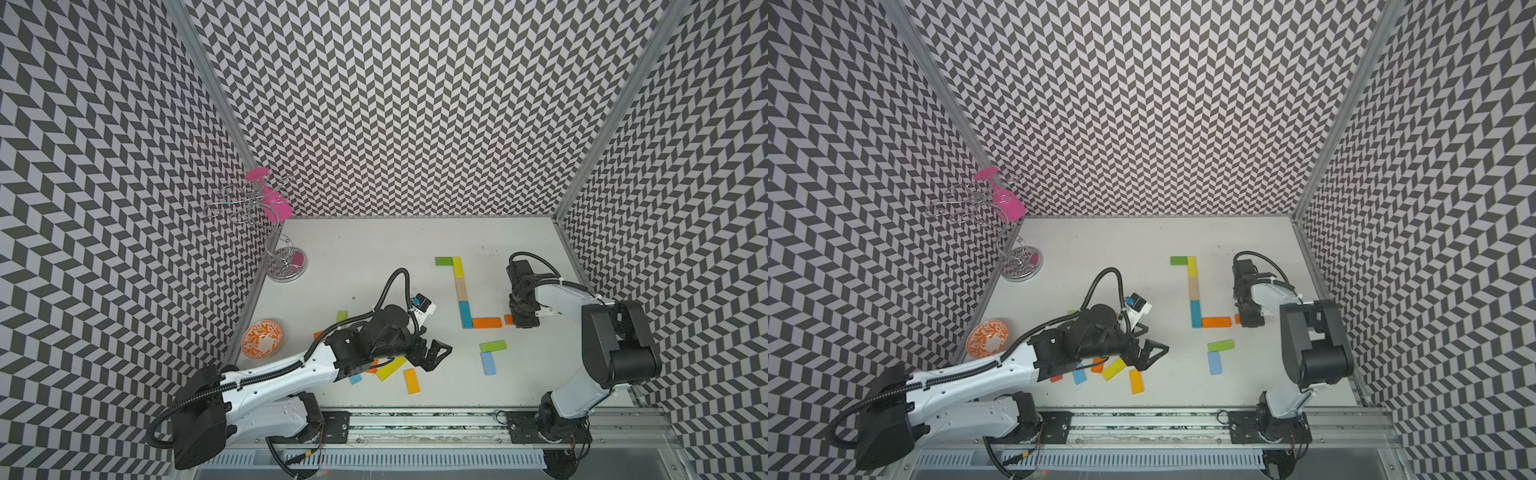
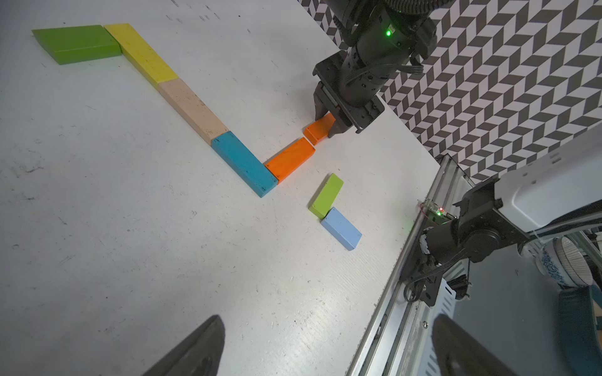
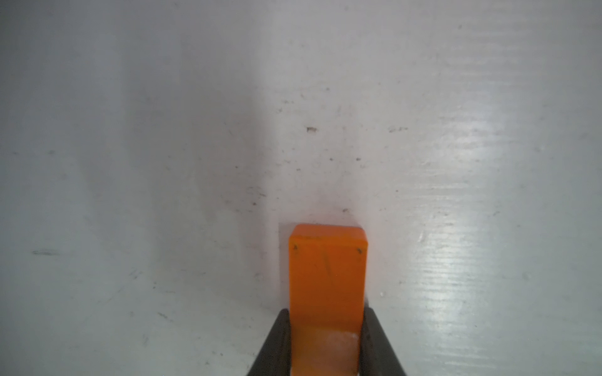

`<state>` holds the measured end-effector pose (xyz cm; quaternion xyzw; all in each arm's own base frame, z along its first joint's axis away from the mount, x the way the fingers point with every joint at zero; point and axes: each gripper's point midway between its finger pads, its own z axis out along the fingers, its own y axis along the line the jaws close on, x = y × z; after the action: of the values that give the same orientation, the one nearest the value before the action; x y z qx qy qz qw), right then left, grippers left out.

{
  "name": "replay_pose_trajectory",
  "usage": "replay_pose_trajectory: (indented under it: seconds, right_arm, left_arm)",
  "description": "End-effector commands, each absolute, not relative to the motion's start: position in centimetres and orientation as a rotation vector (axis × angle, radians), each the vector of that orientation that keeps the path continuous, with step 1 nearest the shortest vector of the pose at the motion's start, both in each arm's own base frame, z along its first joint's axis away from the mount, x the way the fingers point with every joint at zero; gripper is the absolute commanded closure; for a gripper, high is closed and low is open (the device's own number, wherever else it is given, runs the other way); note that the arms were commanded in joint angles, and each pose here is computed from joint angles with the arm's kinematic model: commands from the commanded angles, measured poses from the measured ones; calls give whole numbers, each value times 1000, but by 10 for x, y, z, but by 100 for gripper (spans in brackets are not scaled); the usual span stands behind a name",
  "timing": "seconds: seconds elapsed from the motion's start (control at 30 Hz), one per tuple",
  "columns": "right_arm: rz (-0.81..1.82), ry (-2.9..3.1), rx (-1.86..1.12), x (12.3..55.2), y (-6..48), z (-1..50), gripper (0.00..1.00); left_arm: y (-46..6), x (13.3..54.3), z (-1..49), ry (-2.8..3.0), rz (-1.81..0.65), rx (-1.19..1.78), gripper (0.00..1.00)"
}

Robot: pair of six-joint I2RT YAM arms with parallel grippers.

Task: Assemble a giraffe with building blocks
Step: Assemble the building block at the center of the board.

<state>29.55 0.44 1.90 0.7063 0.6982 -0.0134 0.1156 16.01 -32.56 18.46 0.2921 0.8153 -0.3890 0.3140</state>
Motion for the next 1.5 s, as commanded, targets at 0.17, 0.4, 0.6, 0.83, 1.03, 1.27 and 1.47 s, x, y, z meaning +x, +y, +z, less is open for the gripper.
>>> replay_pose_trajectory:
  seconds: [0.17,0.4,0.6,0.83,1.03,1.27,1.47]
  right_arm:
    - [-3,2045,2089,298,22,14,76]
    - [-20,2054,2080,297,26,13,74]
    - [-44,2046,2077,295,23,16,62]
    - [-62,2016,2073,292,18,23,72]
    - [-64,2007,2069,288,16,25,75]
    - [-79,1981,2066,284,11,29,77]
    - [-68,1999,2058,284,13,28,77]
  left_arm:
    - [-316,167,188,2139,-993,751,0]
    - [-315,167,188,2141,-992,743,0]
    - [-314,168,188,2141,-989,742,0]
    - [-313,169,190,2137,-986,738,0]
    - [-313,169,190,2137,-986,737,0]
    - [-313,169,192,2133,-987,733,0]
    - [-313,169,193,2132,-991,729,0]
